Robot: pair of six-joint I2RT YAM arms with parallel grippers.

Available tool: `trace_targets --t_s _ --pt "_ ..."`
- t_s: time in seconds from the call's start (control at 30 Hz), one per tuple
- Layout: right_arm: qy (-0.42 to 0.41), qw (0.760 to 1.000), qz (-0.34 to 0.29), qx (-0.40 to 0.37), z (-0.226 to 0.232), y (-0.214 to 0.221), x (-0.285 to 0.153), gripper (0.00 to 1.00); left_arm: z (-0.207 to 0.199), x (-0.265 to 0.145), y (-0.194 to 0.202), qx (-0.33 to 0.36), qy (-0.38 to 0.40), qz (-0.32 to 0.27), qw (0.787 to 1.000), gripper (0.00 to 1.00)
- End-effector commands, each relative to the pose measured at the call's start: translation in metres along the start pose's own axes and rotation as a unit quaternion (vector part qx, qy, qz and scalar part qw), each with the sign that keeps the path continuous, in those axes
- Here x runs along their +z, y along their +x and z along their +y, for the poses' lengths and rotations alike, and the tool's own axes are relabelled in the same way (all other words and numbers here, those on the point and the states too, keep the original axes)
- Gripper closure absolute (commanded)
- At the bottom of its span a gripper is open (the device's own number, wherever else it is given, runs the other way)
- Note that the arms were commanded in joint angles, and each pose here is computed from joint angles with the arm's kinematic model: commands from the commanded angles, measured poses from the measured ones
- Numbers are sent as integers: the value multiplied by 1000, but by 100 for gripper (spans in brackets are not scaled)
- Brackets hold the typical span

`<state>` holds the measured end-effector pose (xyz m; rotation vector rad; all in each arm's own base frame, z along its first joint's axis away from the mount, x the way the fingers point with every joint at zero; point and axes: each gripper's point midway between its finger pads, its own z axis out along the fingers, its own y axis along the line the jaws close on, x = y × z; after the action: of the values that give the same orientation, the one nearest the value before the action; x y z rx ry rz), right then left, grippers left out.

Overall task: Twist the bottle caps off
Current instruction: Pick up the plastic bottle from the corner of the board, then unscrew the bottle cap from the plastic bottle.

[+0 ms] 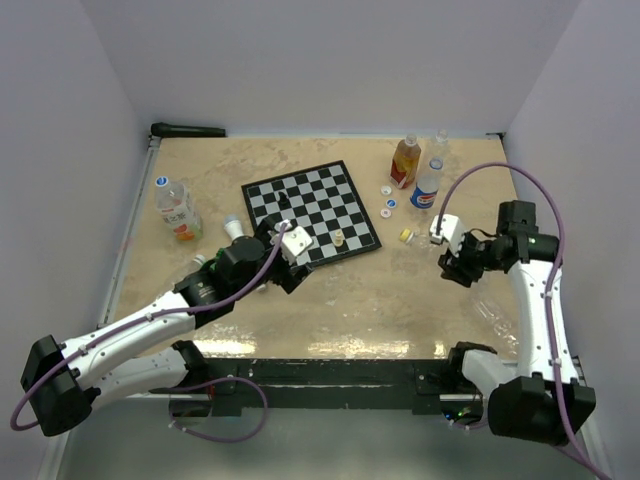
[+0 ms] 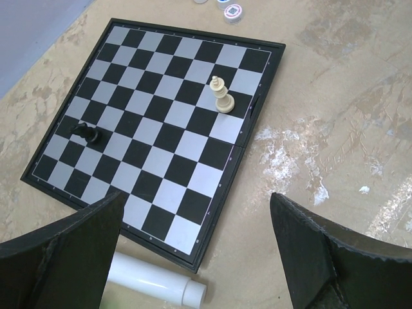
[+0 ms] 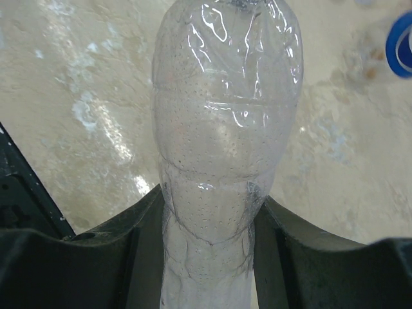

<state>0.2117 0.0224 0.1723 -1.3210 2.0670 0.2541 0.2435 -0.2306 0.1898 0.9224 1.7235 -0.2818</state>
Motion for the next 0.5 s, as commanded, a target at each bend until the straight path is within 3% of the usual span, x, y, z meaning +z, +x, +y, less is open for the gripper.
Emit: trace_targets --t_s 0.0,0.17,0.47 --pt "-26 998 -53 -20 3 -33 15 100 10 -4 -14 -13 -18 -23 999 0" --pt "-75 992 -88 -50 11 -63 30 100 13 -9 -23 -36 -20 -37 998 0" --pt "-148 973 -148 -95 35 -109 69 99 -16 -30 -38 -161 51 -92 981 1"
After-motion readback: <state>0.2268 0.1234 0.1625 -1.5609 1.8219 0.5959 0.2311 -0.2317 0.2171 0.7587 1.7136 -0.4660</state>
